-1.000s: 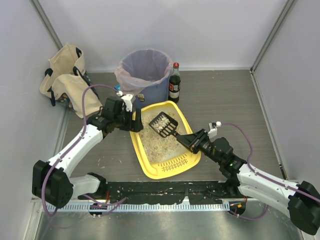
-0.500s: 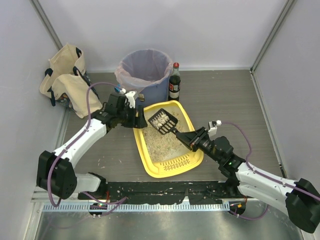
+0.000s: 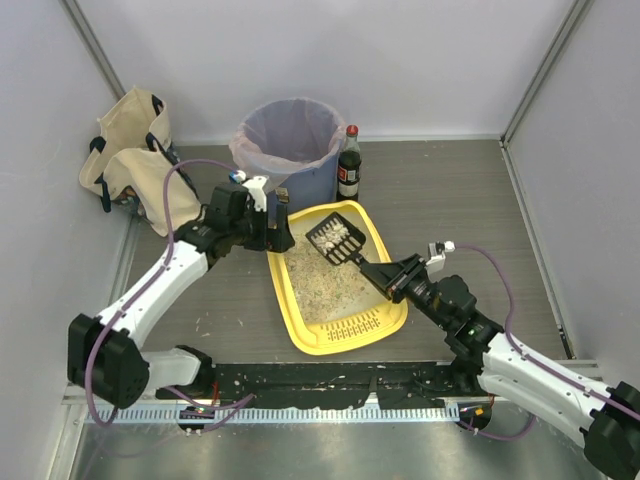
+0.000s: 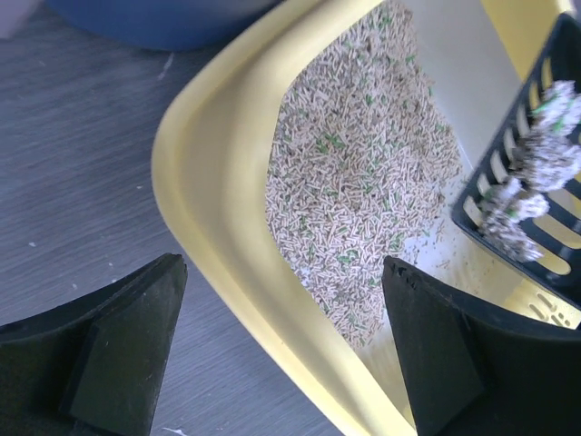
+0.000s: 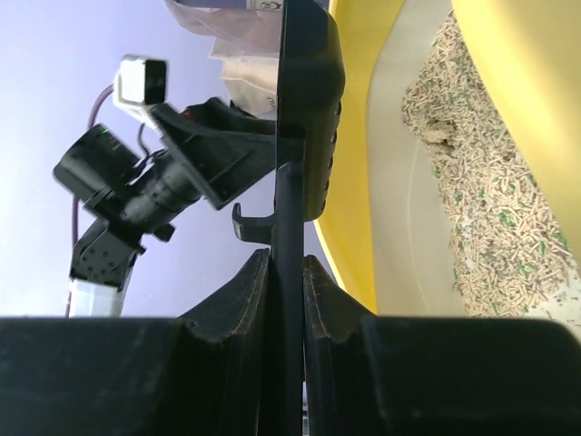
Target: Clean the litter box
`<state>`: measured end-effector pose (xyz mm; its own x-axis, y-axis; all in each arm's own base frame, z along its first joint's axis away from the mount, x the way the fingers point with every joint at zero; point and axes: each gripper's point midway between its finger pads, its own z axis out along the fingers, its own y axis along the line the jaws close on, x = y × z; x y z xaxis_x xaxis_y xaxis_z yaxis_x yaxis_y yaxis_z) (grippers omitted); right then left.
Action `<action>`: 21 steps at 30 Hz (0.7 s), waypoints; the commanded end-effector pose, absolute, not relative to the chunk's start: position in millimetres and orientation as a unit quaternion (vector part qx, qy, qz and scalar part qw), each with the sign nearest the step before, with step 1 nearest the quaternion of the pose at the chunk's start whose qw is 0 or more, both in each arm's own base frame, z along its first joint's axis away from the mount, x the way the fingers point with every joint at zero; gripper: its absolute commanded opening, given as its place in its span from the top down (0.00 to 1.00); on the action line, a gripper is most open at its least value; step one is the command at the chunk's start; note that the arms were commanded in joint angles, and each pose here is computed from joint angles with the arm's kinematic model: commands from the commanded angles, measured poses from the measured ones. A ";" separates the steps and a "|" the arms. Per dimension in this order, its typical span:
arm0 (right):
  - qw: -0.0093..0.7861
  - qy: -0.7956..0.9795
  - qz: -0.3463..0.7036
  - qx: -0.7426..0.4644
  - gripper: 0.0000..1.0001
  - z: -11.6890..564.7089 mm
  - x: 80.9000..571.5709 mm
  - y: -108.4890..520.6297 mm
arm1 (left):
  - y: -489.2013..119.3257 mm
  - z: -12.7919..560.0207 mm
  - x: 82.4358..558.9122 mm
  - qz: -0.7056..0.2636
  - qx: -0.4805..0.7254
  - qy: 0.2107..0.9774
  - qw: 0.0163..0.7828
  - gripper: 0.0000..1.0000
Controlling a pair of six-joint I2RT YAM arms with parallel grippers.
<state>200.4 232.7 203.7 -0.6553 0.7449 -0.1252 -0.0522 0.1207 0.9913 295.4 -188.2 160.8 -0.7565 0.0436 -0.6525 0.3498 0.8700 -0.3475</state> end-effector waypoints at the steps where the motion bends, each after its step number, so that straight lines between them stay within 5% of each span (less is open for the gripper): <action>1: 0.370 0.658 0.604 0.253 0.99 233.8 210.5 223.1 | -173.7 210.6 305.7 -0.209 0.110 0.868 0.437 0.05; 11: 0.382 0.666 0.600 0.222 0.99 259.3 224.5 212.5 | -158.8 249.4 306.6 -0.245 0.078 0.839 0.480 0.00; 21: 0.394 0.645 0.623 0.202 0.99 316.9 226.9 206.8 | -112.1 248.9 305.5 -0.131 0.053 0.842 0.520 0.00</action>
<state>233.4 202.6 278.4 -0.5896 0.7719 -0.2375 -0.1468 0.1867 0.9714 303.6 -132.2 241.7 -0.5072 -0.0630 -0.8595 0.2859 0.9286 -0.2367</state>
